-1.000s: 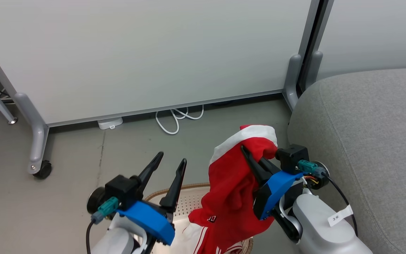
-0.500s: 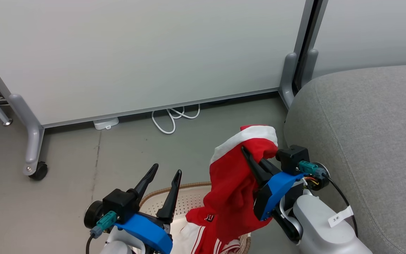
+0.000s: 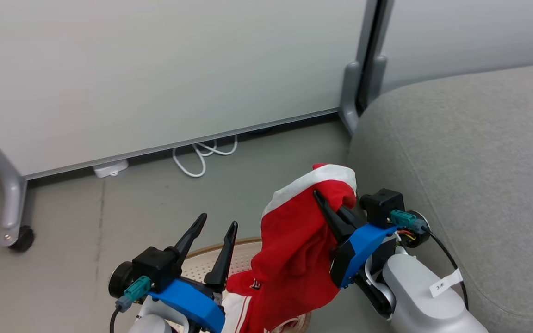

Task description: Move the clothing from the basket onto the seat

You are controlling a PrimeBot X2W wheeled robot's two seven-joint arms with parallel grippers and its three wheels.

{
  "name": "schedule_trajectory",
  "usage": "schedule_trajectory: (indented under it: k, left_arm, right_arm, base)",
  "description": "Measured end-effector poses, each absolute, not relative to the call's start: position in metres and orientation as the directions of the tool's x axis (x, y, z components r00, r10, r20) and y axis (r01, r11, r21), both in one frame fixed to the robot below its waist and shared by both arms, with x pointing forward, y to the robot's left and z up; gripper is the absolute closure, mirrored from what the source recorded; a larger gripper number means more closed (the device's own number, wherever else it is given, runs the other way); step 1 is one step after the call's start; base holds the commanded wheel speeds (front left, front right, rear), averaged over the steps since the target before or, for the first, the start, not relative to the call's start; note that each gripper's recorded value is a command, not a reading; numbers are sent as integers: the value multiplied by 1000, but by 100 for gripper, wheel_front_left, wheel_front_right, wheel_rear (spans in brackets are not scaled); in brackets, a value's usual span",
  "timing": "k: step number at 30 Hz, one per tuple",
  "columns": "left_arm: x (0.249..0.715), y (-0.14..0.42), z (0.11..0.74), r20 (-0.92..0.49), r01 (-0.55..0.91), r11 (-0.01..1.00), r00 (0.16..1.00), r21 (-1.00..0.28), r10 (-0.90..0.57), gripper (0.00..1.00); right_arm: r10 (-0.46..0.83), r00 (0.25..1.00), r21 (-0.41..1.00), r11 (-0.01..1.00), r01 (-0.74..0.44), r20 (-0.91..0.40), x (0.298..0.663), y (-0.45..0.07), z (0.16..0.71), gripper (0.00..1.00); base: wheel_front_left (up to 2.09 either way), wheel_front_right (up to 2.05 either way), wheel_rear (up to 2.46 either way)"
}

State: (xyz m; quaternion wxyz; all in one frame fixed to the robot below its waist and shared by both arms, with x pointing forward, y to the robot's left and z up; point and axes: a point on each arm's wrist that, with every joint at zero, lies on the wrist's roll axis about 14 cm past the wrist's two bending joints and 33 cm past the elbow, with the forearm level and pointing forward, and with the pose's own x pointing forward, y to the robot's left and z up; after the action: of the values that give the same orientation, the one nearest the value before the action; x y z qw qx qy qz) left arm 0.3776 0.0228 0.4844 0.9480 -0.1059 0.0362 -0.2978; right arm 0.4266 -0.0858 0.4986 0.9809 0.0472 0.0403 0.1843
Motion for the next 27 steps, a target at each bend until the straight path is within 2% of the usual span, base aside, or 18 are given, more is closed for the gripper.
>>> schedule_trajectory:
  k: [15, 27]
  left_arm:
    - [377, -68, 483, 4, 747, 621, 640, -238, -768, 0]
    - [367, -129, 479, 15, 850, 461, 480, -254, -877, 0]
  right_arm:
    - [103, 992, 75, 992, -98, -68, 401, -188, 497, 100]
    - [-107, 991, 80, 990, 114, -85, 369, -258, 493, 100]
  base:
    - [0, 0, 0]
    - [0, 0, 0]
